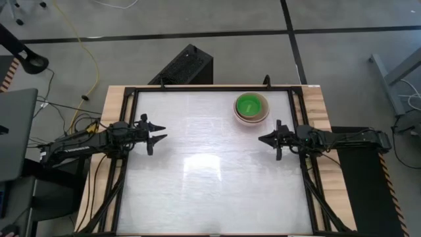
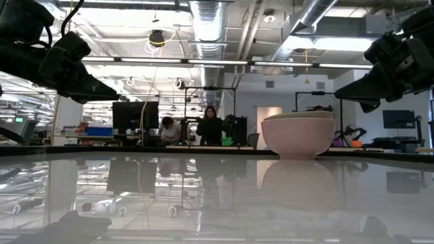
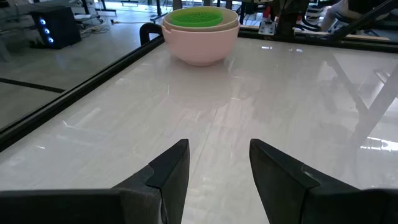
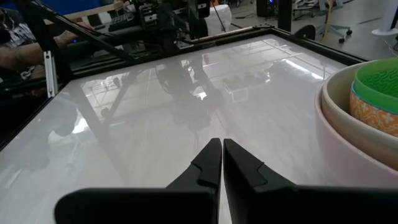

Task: Nest bowls inside each other
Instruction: Return to Home Position

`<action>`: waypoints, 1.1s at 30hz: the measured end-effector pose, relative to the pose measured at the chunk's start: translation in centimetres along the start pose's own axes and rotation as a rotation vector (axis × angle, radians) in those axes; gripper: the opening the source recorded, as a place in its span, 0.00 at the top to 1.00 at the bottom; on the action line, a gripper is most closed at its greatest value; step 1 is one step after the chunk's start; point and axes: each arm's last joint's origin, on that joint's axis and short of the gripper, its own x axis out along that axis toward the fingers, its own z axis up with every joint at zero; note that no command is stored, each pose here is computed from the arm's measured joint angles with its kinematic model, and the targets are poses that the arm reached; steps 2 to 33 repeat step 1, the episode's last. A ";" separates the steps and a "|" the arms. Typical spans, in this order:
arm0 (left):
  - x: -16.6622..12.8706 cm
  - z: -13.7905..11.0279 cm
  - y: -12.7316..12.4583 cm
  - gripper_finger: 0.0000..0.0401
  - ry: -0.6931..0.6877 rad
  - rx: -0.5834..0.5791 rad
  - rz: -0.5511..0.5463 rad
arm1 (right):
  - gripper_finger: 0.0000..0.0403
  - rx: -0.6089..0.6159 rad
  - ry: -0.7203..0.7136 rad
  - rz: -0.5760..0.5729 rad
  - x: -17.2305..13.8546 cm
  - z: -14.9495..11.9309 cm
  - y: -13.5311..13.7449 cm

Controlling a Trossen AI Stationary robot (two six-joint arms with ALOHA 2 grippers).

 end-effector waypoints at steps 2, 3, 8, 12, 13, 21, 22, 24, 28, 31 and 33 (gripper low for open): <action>0.0 0.0 0.0 0.61 0.000 0.000 0.000 | 0.91 0.000 0.000 0.000 0.0 0.0 0.0; 0.0 0.0 0.0 0.61 0.000 0.000 0.000 | 0.91 0.000 0.000 0.000 0.0 0.0 0.0; 0.0 0.0 0.0 0.61 0.000 0.000 0.000 | 0.91 0.000 0.000 0.000 0.0 0.0 0.0; 0.0 0.0 0.0 0.61 0.000 0.000 0.000 | 0.91 0.000 0.000 0.000 0.0 0.0 0.0; 0.0 0.0 0.0 0.61 0.000 0.000 0.000 | 0.91 0.000 0.000 0.000 0.0 0.0 0.0; 0.0 0.0 0.0 0.61 0.000 0.000 0.000 | 0.91 0.000 0.000 0.000 0.0 0.0 0.0; 0.0 0.0 0.0 0.61 0.000 0.000 0.000 | 0.91 0.000 0.000 0.000 0.0 0.0 0.0; 0.0 0.0 0.0 0.61 0.000 0.000 0.000 | 0.91 0.000 0.000 0.000 0.0 0.0 0.0; 0.0 0.0 0.0 0.61 0.000 0.000 0.000 | 0.91 0.000 0.000 0.000 0.0 0.0 0.0; 0.0 0.0 0.0 0.61 0.000 0.000 0.000 | 0.91 0.000 0.000 0.000 0.0 0.0 0.0; 0.0 0.0 0.0 0.61 0.000 0.000 0.000 | 0.91 0.000 0.000 0.000 0.0 0.0 0.0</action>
